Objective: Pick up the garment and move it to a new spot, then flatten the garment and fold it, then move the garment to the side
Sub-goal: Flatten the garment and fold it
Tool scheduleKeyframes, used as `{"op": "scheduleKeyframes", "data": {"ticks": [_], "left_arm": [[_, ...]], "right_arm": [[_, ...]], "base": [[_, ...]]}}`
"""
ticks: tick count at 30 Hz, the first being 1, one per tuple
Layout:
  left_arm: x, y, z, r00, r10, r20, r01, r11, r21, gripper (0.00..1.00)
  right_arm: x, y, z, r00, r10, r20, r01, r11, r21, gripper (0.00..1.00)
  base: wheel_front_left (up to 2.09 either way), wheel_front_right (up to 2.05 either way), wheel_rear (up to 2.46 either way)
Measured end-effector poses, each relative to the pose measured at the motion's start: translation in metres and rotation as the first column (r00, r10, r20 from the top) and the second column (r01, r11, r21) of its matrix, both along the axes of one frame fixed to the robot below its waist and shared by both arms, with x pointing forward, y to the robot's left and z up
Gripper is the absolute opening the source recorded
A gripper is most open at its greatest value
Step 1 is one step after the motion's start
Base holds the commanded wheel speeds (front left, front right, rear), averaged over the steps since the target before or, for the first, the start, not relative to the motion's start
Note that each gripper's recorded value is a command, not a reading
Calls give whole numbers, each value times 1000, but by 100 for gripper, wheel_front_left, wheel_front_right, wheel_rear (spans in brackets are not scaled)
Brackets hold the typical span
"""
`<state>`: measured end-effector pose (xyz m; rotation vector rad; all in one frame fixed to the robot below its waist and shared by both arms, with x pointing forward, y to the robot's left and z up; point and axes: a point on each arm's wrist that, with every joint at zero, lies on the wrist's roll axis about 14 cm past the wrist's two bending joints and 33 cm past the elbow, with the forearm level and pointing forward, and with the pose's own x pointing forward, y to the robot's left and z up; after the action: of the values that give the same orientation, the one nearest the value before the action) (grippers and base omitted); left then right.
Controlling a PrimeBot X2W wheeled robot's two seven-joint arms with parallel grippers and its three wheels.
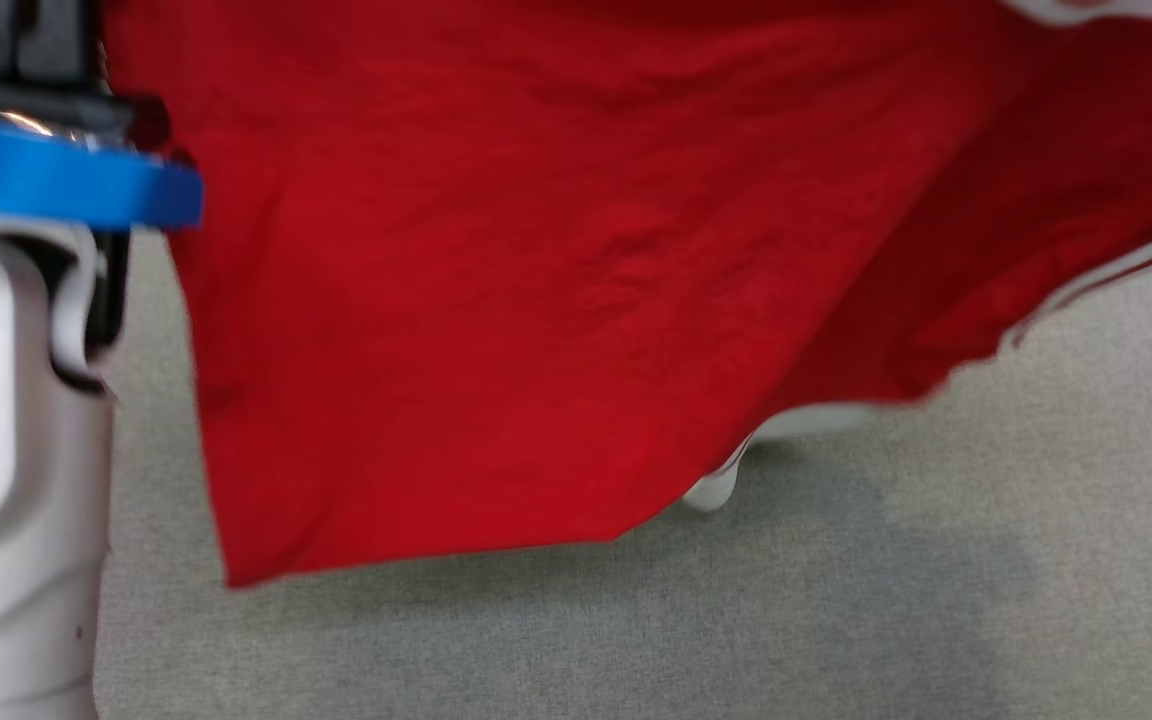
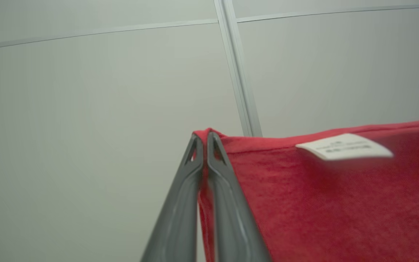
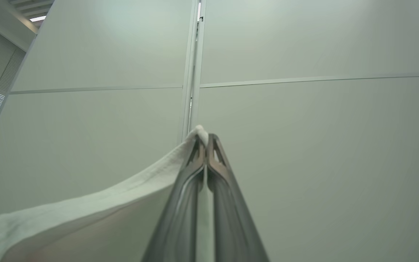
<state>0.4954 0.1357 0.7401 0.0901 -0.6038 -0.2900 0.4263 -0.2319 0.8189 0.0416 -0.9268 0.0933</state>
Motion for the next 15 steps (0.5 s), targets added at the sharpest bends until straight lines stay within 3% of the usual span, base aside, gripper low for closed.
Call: {"op": "scheduleKeyframes", "data": {"ticks": [3,7,12,15], "left_arm": [[22,-3,6,1000,12,-6,-11,999,30,0],[67,1,-19,993,62,-104,-53,995,87,0],[109,16,-28,982,144,-123,-130,985,115,0],[123,24,-11,981,184,-56,-178,980,90,0]], "right_arm": [[28,-4,1,999,-33,-30,32,998,-46,0],[84,8,-17,987,-90,-132,60,976,-210,0],[143,7,-18,972,-144,-188,97,966,-238,0],[155,3,5,976,-171,-136,138,965,-224,0]], "base": [[0,0,0],[0,0,0],[0,0,0],[0,0,0]]}}
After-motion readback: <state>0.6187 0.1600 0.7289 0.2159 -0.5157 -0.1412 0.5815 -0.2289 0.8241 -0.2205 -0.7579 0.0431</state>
